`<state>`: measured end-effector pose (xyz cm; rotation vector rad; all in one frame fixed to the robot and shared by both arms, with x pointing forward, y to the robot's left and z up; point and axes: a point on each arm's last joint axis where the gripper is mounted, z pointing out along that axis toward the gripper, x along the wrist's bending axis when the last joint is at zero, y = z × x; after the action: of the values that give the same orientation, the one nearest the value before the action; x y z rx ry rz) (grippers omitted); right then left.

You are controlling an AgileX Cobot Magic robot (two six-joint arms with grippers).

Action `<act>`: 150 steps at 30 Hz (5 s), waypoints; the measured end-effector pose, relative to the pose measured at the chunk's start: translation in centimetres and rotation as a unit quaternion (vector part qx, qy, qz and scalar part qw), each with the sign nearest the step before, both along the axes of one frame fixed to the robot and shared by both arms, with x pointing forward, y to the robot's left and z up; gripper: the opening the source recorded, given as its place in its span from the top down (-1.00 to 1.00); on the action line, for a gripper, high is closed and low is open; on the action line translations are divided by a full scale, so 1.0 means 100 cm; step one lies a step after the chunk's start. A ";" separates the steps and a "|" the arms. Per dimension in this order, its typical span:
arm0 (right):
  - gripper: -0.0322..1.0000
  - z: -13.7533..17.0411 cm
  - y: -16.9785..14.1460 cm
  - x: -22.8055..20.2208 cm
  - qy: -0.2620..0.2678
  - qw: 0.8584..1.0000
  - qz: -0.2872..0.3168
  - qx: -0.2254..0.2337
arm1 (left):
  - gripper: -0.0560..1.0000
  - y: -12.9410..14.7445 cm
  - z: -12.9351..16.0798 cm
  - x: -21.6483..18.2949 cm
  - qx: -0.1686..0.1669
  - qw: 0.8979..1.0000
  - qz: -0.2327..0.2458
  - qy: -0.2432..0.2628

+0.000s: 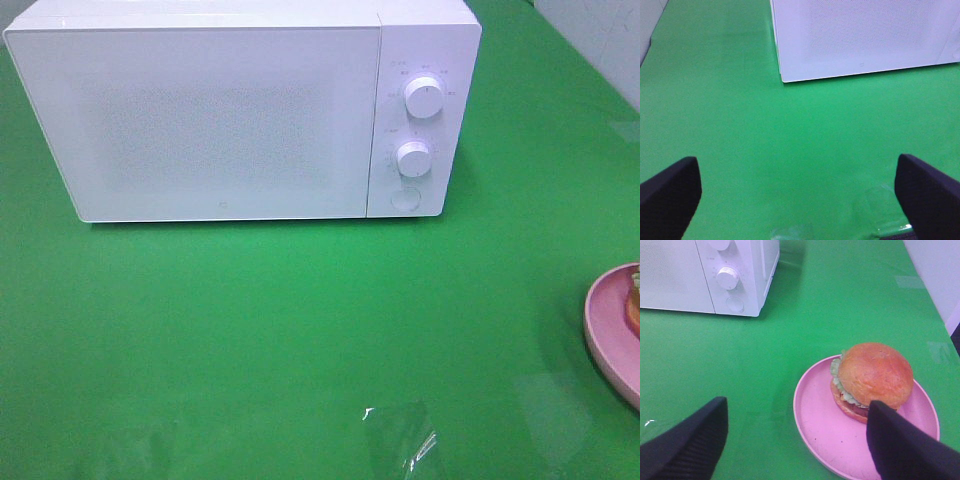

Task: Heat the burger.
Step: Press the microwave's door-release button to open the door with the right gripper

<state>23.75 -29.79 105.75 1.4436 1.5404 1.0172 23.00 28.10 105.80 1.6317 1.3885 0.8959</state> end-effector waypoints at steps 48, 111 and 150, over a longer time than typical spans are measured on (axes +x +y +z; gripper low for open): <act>-0.48 0.026 0.002 0.067 -0.037 0.999 -0.003 0.006 | -0.94 0.000 0.000 0.000 0.000 1.000 0.000 0.000; -0.48 -0.078 0.061 0.211 -0.139 0.989 0.020 -0.053 | -0.94 0.000 0.000 0.000 0.000 1.000 0.000 0.000; -0.45 -0.119 0.138 0.237 -0.138 0.990 0.027 0.019 | -0.94 0.000 0.000 0.000 0.000 1.000 0.000 0.000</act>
<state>47.46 -15.98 93.86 1.2321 1.3701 1.2292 23.00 28.10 105.80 1.6317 1.3885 0.8959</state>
